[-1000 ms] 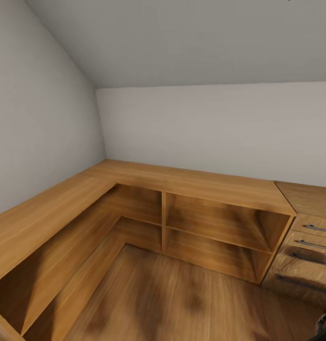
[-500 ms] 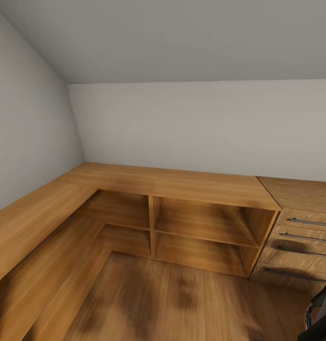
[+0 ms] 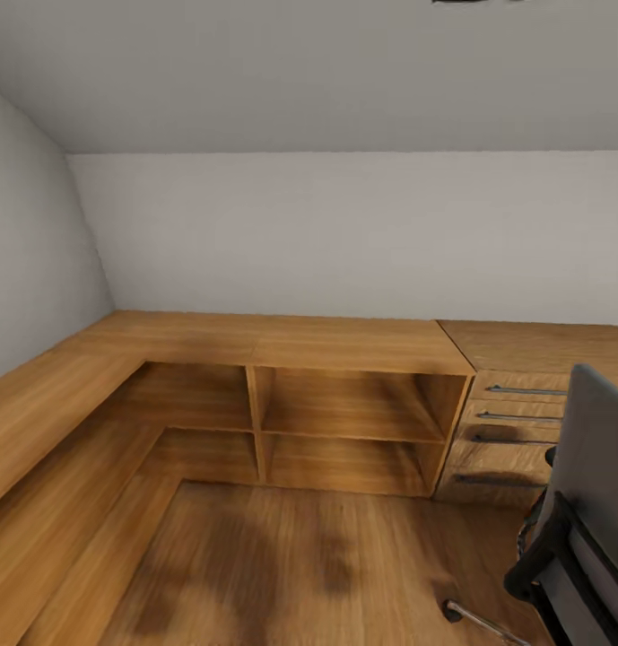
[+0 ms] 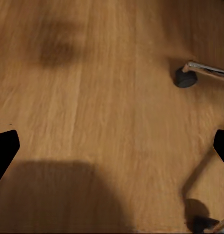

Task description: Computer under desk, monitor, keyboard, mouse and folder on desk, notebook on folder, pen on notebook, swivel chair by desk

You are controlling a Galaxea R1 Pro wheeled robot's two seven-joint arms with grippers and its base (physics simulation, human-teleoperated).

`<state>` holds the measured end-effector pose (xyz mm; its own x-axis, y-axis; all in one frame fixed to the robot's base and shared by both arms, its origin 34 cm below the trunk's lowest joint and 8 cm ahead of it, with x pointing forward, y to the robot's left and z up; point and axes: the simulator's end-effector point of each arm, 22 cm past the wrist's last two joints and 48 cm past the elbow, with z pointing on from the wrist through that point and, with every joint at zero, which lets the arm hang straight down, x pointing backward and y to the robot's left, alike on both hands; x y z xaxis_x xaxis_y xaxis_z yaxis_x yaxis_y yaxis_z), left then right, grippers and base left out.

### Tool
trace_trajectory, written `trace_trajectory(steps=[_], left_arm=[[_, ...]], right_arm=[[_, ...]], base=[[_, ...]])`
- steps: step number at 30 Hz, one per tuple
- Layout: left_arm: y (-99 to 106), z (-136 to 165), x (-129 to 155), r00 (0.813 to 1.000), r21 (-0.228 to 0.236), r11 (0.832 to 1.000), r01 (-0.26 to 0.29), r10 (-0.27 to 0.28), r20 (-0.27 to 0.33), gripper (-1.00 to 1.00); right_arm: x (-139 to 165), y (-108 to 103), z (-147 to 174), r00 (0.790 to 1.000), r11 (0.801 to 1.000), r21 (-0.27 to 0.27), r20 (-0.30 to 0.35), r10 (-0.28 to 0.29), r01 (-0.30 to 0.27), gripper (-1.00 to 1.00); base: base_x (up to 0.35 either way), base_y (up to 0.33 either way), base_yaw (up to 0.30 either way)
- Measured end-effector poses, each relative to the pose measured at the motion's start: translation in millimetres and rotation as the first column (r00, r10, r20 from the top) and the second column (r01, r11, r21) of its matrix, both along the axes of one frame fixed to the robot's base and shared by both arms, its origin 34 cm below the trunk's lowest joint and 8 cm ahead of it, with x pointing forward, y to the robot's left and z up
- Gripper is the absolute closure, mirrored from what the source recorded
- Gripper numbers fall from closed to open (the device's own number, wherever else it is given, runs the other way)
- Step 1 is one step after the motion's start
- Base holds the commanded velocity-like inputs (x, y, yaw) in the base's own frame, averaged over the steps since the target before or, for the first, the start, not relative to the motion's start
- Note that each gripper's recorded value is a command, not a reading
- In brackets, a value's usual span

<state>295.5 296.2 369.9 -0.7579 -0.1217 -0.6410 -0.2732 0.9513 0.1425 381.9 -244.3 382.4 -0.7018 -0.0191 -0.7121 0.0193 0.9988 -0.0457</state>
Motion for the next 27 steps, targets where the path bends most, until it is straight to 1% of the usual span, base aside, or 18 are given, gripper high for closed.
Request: trace_trajectory(steps=[8, 11, 27], left_arm=[[1.1, 0.2, 0.2, 1.0, 0.001, 1.0, -0.002, 0.002, 0.001, -1.0], [1.3, 0.3, 0.1, 1.0, 0.002, 1.0, -0.002, 0.002, 0.001, -1.0], [1.2, 0.3, 0.0, 1.0, 0.002, 1.0, 0.0, 0.0, 0.001, -1.0]], right_arm=[[0.1, -0.4, 0.1, 1.0, 1.0, 0.0, 0.001, -0.003, 0.003, -1.0], [0.2, -0.4, 0.3, 1.0, 1.0, 0.001, 0.002, -0.003, 0.003, -1.0], [0.5, -0.4, 0.8, 1.0, 1.0, 0.0, 0.004, -0.003, 0.003, -1.0]], base=[[-0.316, 0.086, -0.288], [-0.201, 0.112, -0.294], [-0.012, 0.007, -0.299]])
